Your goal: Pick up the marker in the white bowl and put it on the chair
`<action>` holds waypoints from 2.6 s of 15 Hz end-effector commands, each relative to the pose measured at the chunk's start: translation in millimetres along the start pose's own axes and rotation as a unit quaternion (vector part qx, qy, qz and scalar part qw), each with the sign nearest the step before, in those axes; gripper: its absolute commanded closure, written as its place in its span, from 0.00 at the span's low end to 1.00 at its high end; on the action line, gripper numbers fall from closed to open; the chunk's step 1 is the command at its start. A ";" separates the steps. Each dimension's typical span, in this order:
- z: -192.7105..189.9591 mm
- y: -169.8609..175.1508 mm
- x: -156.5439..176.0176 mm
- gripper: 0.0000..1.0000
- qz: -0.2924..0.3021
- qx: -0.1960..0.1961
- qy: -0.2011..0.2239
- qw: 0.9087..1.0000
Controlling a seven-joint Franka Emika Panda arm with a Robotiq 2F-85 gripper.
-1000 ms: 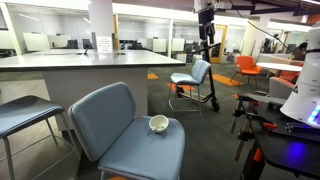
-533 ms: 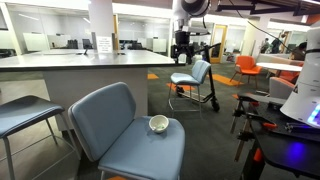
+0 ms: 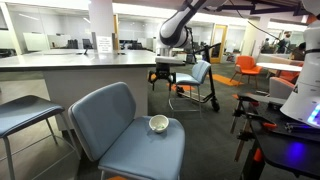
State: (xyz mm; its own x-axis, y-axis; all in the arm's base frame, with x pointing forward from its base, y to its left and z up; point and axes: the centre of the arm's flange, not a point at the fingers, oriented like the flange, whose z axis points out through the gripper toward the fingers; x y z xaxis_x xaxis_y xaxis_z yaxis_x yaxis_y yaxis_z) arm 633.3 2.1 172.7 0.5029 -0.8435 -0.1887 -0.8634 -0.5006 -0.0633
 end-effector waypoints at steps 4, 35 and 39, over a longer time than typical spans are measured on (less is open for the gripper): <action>87.3 -28.9 45.5 0.00 0.105 -0.007 0.006 0.994; 250.6 3.4 132.5 0.34 0.229 -0.036 -0.060 0.971; 255.8 2.5 141.0 0.37 0.236 -0.035 -0.067 0.969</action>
State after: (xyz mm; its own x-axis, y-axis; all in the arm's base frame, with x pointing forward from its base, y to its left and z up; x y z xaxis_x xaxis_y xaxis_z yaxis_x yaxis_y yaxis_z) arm 673.4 -65.6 -94.8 0.0829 -0.9595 -0.2693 -0.9869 -0.1165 0.1113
